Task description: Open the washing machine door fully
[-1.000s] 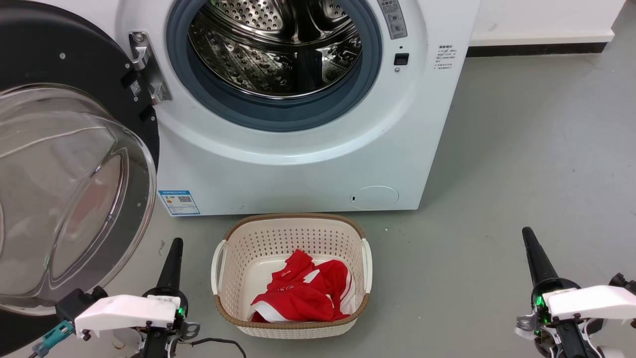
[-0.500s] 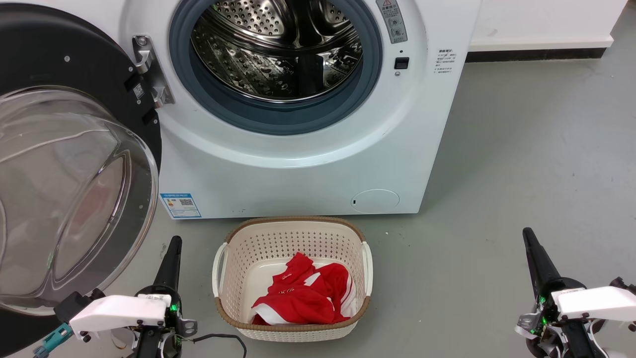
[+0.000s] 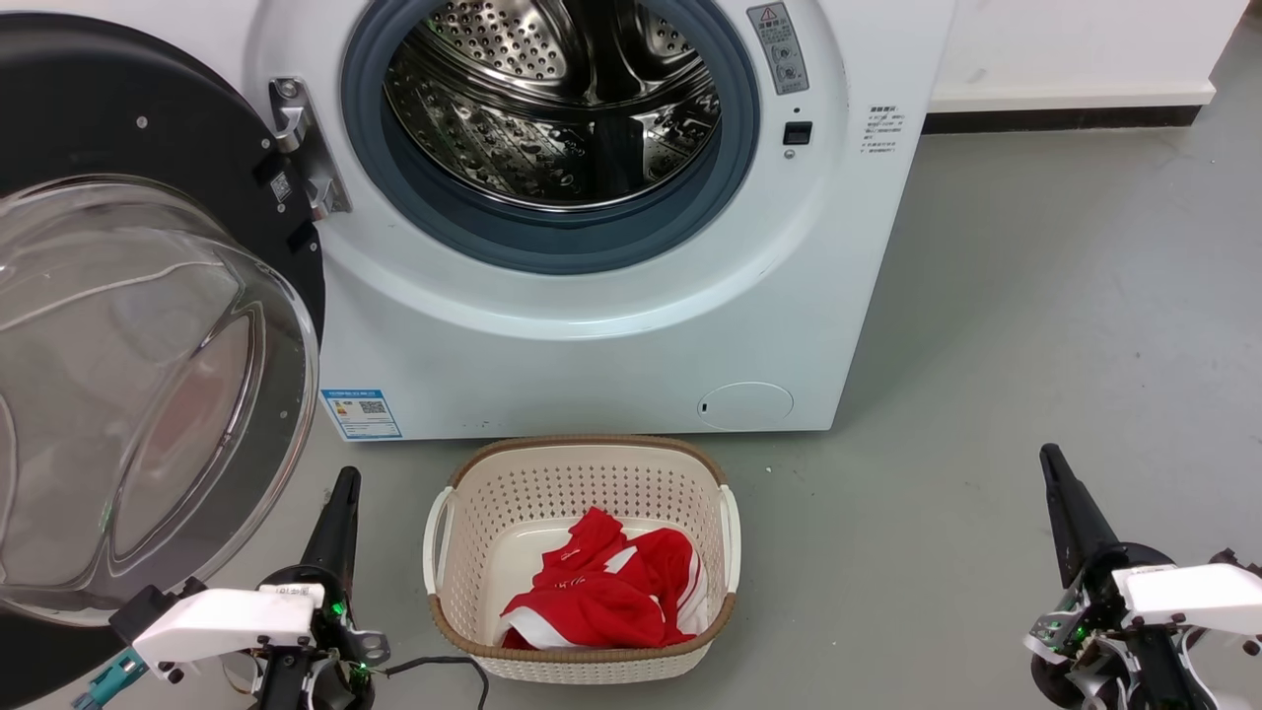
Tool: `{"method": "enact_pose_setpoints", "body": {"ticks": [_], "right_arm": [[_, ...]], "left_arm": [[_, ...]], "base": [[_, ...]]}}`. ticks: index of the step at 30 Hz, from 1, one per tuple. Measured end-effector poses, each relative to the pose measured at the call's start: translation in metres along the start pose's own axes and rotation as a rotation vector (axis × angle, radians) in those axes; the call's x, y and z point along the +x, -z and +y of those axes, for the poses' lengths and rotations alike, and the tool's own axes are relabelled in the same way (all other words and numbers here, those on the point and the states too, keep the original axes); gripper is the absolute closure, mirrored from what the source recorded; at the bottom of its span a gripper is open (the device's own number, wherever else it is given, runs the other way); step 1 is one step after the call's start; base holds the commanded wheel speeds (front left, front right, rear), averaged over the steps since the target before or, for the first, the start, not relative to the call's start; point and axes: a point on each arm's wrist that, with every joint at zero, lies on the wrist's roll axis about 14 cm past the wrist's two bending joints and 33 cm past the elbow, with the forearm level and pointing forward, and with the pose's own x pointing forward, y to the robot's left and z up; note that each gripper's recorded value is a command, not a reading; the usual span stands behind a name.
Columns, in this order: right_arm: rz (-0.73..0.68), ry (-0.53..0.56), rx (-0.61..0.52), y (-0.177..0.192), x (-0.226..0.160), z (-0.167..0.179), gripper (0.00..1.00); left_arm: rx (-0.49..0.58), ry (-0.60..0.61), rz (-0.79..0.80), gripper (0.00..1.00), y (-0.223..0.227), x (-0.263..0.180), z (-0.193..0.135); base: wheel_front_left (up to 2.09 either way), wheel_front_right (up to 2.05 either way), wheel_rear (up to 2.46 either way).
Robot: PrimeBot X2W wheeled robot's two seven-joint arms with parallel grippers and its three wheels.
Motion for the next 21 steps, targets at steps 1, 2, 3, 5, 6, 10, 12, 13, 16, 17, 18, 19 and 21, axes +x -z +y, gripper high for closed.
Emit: {"method": "enact_pose_setpoints", "body": {"ticks": [1,2,3,5,6,10,12,13,16,17,18,19,21], "right_arm": [[0.000,-0.003,0.007,0.0000,0.0004,0.0010,1.00],[0.003,-0.004,0.014,0.0002,0.0004,0.0014,1.00],[0.003,-0.005,0.022,0.0001,0.0003,0.0015,1.00],[0.002,-0.007,0.036,-0.0003,0.0001,0.0019,1.00],[0.001,-0.008,0.044,-0.0005,0.0001,0.0021,1.00],[0.003,-0.011,0.071,-0.0007,-0.0002,0.0030,1.00],[0.004,-0.014,0.085,-0.0008,-0.0001,0.0037,1.00],[0.005,-0.015,0.091,-0.0007,-0.0002,0.0041,1.00],[0.004,-0.016,0.100,-0.0010,-0.0002,0.0042,1.00],[0.004,-0.016,0.100,-0.0010,-0.0002,0.0042,1.00],[0.004,-0.016,0.100,-0.0010,-0.0002,0.0041,1.00],[0.004,-0.016,0.101,-0.0010,-0.0003,0.0041,1.00],[0.003,-0.016,0.101,-0.0010,-0.0003,0.0041,1.00]], "left_arm": [[-0.008,0.001,0.000,1.00,-0.0001,-0.0001,-0.0002],[-0.015,0.003,-0.001,1.00,-0.0005,-0.0003,-0.0005],[-0.022,0.004,-0.003,1.00,-0.0009,-0.0004,-0.0008],[-0.035,0.006,0.000,1.00,-0.0009,-0.0007,-0.0012],[-0.042,0.007,0.000,1.00,-0.0009,-0.0009,-0.0014],[-0.069,0.016,-0.001,1.00,-0.0016,-0.0014,-0.0030],[-0.083,0.019,-0.001,1.00,-0.0020,-0.0015,-0.0038],[-0.090,0.022,-0.001,1.00,-0.0022,-0.0017,-0.0043],[-0.096,0.023,-0.002,1.00,-0.0025,-0.0018,-0.0045],[-0.096,0.023,-0.002,1.00,-0.0025,-0.0018,-0.0044],[-0.096,0.023,-0.002,1.00,-0.0025,-0.0018,-0.0045],[-0.096,0.023,-0.002,1.00,-0.0025,-0.0017,-0.0045],[-0.096,0.023,-0.002,1.00,-0.0025,-0.0017,-0.0045]], "base": [[0.00,0.00,0.00],[0.00,0.00,0.00],[0.00,0.00,0.00],[0.00,0.00,0.00],[0.00,0.00,0.00],[0.00,0.00,0.00],[0.00,0.00,0.00],[0.00,0.00,0.00],[0.00,0.00,0.00],[0.00,0.00,0.00],[0.00,0.00,0.00],[0.00,0.00,0.00],[0.00,0.00,0.00]]}}
